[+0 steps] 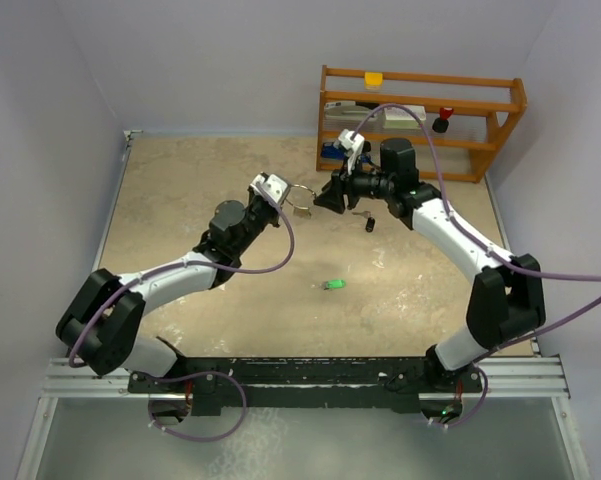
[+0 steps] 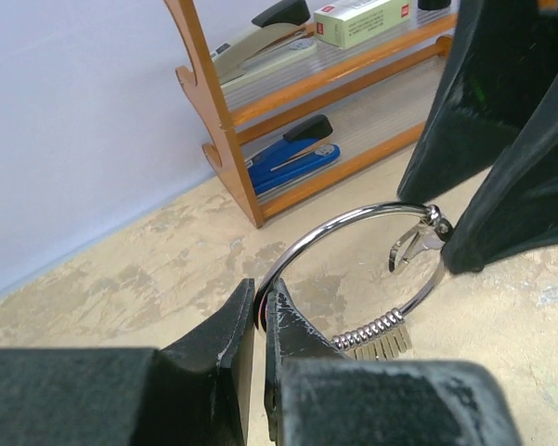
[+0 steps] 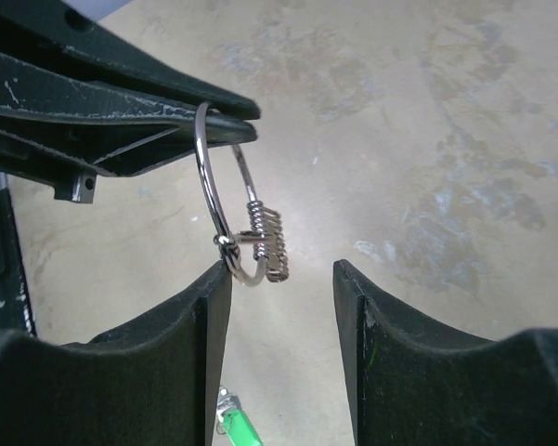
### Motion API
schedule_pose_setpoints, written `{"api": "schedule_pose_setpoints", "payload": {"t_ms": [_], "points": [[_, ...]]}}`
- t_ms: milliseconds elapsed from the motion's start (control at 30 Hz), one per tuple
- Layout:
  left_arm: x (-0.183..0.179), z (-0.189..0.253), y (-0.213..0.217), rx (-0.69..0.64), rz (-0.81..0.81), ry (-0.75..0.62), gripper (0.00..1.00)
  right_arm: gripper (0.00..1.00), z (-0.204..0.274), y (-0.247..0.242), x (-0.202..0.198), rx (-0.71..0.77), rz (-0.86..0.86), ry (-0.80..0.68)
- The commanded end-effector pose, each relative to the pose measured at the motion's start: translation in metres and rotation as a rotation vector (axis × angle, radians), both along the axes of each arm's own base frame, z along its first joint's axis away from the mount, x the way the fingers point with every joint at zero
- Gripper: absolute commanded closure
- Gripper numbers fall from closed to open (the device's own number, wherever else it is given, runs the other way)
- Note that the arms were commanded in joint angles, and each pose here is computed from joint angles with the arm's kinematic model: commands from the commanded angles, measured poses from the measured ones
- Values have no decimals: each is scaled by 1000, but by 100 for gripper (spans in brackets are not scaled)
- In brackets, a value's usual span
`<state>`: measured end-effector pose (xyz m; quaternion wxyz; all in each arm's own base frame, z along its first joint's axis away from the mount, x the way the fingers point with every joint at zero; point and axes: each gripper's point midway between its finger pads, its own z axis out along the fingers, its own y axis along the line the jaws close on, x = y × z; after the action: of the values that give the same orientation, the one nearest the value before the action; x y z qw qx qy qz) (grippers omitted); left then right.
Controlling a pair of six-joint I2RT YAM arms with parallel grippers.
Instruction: Put the keys on the keyring
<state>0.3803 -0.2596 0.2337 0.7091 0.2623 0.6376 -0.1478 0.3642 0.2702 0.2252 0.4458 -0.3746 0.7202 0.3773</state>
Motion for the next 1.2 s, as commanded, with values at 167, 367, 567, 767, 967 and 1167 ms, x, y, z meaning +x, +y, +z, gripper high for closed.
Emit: {"api": "schedule_pose_setpoints", "payload": {"t_ms": [167,367,567,767,967,1167], "points": [[1,49,13,-125,66,-45,100,46,37,-36,18,64,-251,-74],[0,54,17,-146,80,-35,100,47,37,-39,13,81,-273,-74],[-2,58,17,-180,81,-22,100,48,32,-39,8,107,-275,-62],[-9,64,11,-220,34,-30,100,51,29,-35,8,160,-270,-76],[-12,63,3,-224,-13,-26,100,55,36,-29,6,214,-241,-93],[-13,61,0,-225,-30,-27,100,55,43,-30,2,231,-234,-121]]}}
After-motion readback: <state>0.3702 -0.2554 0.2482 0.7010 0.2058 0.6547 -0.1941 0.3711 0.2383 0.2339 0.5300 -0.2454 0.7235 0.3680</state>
